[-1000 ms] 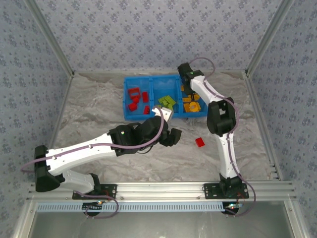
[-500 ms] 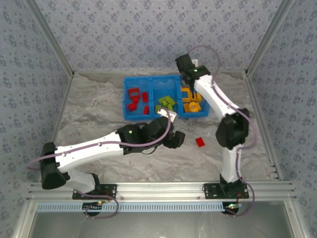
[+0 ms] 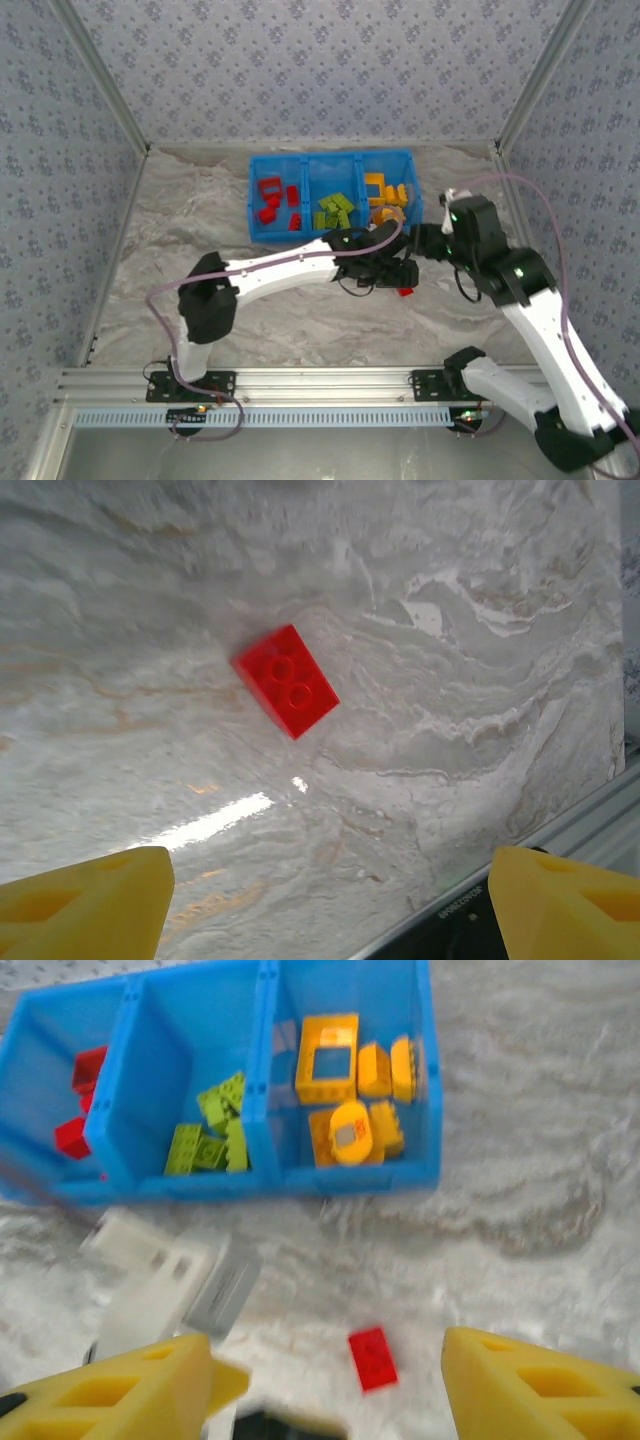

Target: Sort the legos into containers by color

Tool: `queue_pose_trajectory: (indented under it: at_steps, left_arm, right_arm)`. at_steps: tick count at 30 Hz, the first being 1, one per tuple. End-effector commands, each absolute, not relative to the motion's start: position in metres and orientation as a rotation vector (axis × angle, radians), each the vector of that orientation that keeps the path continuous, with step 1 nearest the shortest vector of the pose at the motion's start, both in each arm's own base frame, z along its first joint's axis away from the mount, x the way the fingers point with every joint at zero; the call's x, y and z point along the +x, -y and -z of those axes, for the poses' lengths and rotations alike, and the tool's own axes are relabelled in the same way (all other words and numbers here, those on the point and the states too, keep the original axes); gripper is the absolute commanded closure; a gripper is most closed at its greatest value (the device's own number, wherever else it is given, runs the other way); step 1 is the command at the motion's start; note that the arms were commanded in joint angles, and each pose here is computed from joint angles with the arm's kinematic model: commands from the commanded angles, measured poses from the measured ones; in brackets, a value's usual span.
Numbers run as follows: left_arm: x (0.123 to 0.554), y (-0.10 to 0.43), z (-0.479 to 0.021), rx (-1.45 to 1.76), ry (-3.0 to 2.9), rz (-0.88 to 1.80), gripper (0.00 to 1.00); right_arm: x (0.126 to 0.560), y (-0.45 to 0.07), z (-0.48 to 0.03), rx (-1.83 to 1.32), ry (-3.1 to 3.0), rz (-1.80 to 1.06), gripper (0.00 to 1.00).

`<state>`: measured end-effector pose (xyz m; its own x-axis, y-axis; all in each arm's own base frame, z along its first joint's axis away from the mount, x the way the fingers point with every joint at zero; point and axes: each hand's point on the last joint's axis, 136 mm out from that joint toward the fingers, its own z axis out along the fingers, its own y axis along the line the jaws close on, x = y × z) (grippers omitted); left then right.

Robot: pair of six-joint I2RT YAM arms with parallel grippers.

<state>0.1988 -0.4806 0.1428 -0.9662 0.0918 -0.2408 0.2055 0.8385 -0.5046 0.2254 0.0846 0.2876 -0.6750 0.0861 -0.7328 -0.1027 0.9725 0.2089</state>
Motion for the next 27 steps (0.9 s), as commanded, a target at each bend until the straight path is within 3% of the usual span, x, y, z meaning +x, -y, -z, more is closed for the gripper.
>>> queue_pose_trajectory:
  at_steps: [1, 12, 27]
  left_arm:
    - [0.189, 0.484, -0.125, 0.055, -3.002, 0.783, 0.16]
    - [0.208, 0.512, -0.065, -0.206, -3.129, 0.694, 0.17]
    - [0.226, 0.506, -0.025, -0.388, -3.148, 0.551, 0.40]
  right_arm:
    - [0.182, -0.098, -0.282, -0.044, -2.331, -0.516, 0.35]
    - [0.142, -0.091, -0.297, -0.044, -2.199, -0.658, 0.35]
    - [0.137, -0.088, -0.292, -0.025, -2.188, -0.667, 0.35]
